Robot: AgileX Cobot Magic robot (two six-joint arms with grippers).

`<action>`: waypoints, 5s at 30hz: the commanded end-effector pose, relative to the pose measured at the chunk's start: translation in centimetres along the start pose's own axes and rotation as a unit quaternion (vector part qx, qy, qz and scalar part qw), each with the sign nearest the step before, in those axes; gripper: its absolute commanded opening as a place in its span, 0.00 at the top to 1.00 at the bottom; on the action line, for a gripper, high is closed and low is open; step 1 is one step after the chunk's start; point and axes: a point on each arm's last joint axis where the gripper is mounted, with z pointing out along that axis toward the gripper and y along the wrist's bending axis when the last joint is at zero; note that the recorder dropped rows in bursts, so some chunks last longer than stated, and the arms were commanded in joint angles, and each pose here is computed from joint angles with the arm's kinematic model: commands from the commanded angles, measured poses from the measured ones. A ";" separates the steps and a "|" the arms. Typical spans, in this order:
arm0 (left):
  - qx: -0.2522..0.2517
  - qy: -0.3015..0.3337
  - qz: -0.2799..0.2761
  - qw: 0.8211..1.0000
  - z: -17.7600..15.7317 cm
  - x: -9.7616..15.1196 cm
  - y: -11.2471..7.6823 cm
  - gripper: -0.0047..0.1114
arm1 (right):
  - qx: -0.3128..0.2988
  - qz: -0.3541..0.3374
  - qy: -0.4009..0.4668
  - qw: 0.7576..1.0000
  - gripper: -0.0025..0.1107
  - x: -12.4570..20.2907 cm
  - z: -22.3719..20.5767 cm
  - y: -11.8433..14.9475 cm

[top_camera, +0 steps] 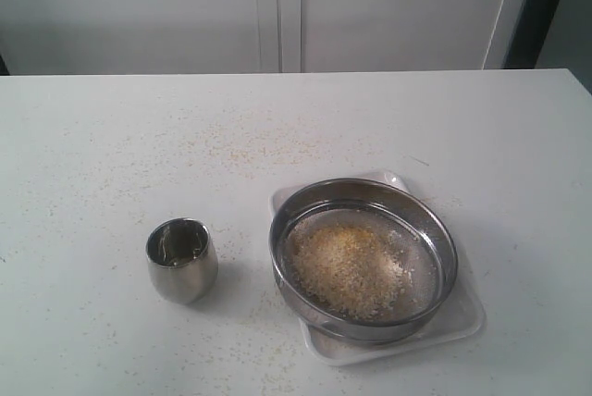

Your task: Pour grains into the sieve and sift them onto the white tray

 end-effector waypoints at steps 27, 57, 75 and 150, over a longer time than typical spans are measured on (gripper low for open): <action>-0.008 -0.189 0.118 0.975 -1.1 6.6 -2.6 0.96 | 0.001 0.002 -0.006 1.000 0.98 0.0 0.0 0.0; -0.040 -0.129 0.122 0.983 -0.7 7.6 -1.9 0.96 | 0.001 0.002 -0.006 1.000 0.98 0.0 0.0 0.0; -0.039 -0.130 0.119 0.984 -0.7 7.6 -1.9 0.96 | 0.001 0.002 -0.006 1.000 0.98 0.0 0.0 0.0; -0.028 -0.129 0.127 0.983 -0.7 7.6 -2.1 0.96 | -0.021 0.007 -0.217 0.976 0.98 -3.7 -0.8 0.3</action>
